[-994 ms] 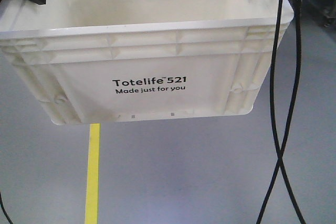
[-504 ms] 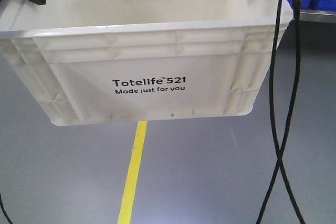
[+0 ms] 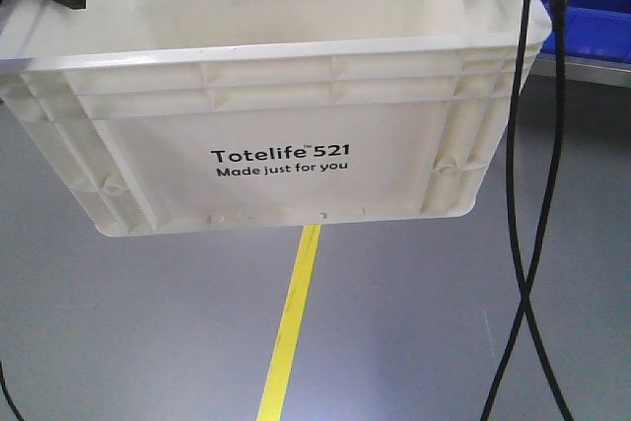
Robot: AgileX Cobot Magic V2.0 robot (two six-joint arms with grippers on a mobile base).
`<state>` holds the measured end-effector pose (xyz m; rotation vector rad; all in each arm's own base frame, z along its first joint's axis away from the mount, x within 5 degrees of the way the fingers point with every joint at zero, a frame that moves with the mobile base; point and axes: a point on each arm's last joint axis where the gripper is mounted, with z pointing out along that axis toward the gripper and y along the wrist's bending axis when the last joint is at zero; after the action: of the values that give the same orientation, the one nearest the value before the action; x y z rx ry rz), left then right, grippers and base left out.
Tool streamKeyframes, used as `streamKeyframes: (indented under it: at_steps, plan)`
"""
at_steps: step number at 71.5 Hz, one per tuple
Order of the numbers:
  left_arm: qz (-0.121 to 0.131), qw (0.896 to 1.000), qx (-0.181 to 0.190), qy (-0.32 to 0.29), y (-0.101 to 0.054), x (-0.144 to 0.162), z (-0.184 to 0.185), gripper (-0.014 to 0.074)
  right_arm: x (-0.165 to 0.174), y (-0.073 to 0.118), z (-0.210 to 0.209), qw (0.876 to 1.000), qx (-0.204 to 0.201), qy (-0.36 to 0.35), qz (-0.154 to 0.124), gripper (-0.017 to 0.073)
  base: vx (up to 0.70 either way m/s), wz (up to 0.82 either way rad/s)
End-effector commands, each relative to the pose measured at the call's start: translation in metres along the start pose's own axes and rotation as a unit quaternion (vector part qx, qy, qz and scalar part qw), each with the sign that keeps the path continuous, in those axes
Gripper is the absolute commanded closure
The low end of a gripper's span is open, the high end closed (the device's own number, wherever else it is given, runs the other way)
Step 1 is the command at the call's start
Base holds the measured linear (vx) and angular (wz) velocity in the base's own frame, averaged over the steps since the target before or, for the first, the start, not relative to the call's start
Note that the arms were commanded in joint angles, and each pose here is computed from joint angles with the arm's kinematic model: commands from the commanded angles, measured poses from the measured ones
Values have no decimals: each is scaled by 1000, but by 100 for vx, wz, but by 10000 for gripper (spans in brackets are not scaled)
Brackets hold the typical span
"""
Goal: Place moving items into box and shelve
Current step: 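Hold the crate with both grippers while the base drives away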
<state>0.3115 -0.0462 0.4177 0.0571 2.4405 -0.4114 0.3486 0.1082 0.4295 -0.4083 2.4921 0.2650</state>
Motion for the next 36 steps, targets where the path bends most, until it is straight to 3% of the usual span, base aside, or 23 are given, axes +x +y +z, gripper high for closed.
streamKeyframes:
  at_steps: [1,36]
  plan:
    - [-23,988,109,-104,-33,-15,-35,610,-9,28,-45,992,-83,-96,-14,570,43,5]
    - [-23,988,109,-104,-33,-15,-35,610,-9,28,-45,992,-83,-96,-13,570,43,6]
